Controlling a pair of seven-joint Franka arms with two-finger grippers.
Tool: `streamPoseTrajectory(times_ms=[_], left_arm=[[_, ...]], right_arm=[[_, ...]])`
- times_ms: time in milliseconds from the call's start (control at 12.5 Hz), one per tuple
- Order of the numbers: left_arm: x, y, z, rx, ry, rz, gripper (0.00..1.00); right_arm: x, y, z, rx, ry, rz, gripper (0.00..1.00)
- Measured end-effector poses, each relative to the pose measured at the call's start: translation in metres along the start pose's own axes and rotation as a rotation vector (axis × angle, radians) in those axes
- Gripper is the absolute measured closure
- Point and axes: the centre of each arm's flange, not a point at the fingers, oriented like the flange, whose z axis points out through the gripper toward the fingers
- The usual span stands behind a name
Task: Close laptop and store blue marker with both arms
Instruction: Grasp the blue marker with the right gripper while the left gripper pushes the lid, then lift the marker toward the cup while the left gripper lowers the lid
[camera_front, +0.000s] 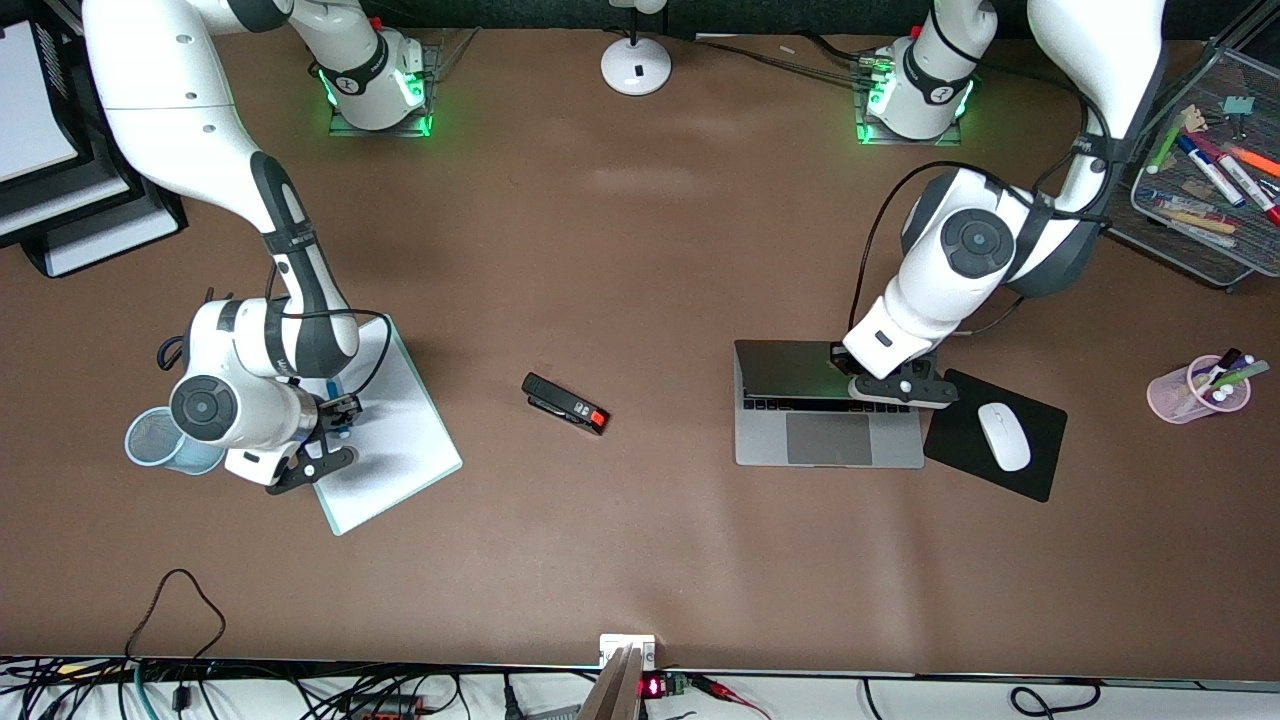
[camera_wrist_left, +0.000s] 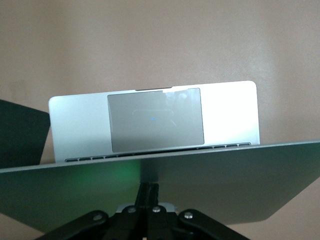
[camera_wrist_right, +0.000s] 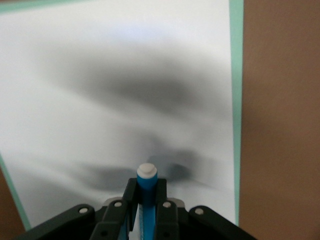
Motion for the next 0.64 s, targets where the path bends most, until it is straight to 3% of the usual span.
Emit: streamPoseTrajectory(times_ms=[480, 640], left_arm=[[0.005, -0.003, 0.027, -0.036, 0.028, -0.013, 0.99], [0.007, -0.006, 0.036, -0.048, 0.039, -0.02, 0.99]], right_arm=[[-0.007, -0.002, -0.097, -0.012, 0.081, -0.182, 0.82], [-0.011, -0.005, -0.128, 0.023, 0.134, -0.252, 0.82]])
